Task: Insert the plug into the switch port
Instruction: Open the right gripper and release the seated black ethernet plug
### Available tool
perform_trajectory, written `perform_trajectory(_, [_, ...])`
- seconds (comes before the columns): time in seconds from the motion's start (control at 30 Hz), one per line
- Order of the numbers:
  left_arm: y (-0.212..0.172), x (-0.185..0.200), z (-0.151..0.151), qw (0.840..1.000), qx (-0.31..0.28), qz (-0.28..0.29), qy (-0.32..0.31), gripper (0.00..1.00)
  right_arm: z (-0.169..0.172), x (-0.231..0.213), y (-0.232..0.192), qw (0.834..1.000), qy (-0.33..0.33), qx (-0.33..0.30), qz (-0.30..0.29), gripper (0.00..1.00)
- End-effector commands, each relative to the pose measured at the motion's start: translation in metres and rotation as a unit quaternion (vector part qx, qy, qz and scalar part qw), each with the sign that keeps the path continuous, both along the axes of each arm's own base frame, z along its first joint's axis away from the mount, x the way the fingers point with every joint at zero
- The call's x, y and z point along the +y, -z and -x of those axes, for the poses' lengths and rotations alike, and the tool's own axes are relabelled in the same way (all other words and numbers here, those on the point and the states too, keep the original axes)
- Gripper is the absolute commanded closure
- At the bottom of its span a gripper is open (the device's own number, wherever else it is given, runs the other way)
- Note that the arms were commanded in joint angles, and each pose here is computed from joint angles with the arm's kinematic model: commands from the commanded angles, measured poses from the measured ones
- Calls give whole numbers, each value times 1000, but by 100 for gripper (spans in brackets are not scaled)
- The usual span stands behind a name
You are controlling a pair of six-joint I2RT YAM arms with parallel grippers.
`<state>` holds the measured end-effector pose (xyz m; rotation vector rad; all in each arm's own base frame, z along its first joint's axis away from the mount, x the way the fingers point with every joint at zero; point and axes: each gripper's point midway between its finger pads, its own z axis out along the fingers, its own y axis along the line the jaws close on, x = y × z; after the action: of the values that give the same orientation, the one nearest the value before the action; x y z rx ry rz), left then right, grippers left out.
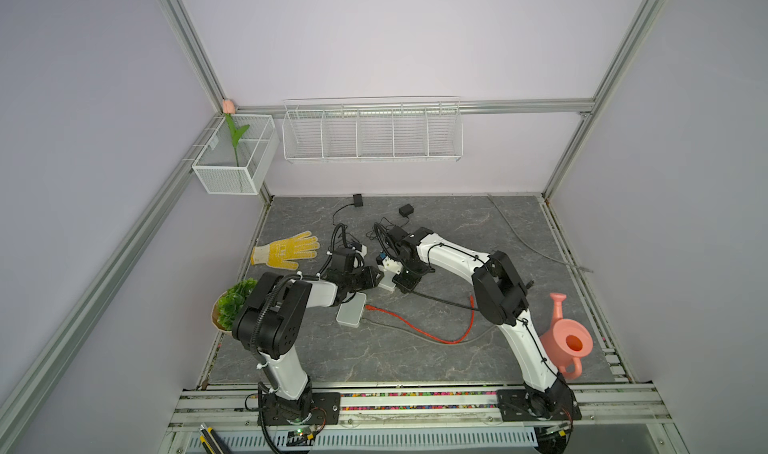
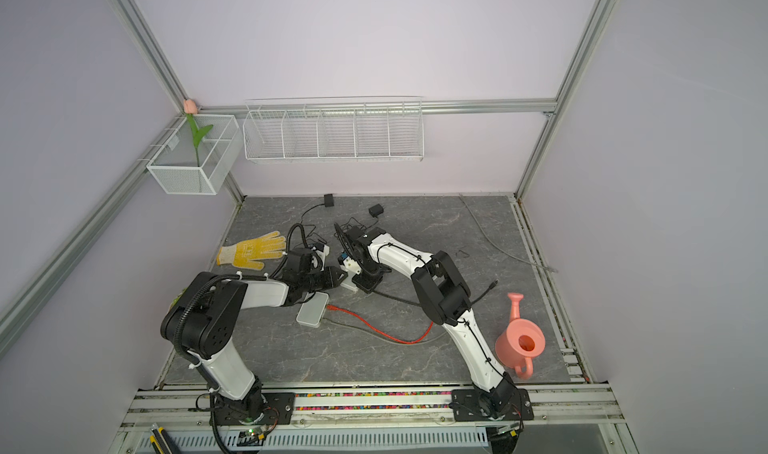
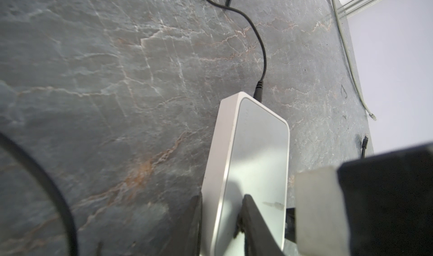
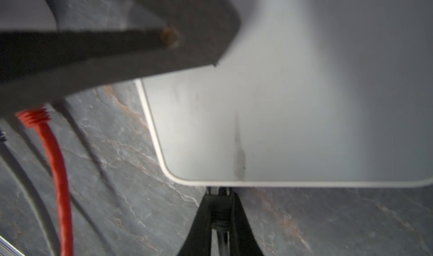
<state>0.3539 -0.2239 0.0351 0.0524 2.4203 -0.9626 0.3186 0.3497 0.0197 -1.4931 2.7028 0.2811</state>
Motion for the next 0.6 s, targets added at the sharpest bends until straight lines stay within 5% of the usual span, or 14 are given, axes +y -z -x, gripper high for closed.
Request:
perform_trajectory(0.0, [26, -49, 97, 978, 143, 50, 141, 72, -75, 126, -49, 946, -24, -180, -267, 93])
perform_trajectory(0.17, [25, -39, 95, 981, 138, 28, 131, 70, -71, 115, -42, 955, -24, -175, -238, 91])
perform_trajectory(0.4, [10, 15, 68, 994, 106, 8, 38, 63, -42, 64, -20, 973, -14, -147, -177, 64])
perform_trajectory(0.57, [-3, 24, 58, 995, 90, -5, 32, 55, -26, 24, -18, 982, 8, -124, -140, 53])
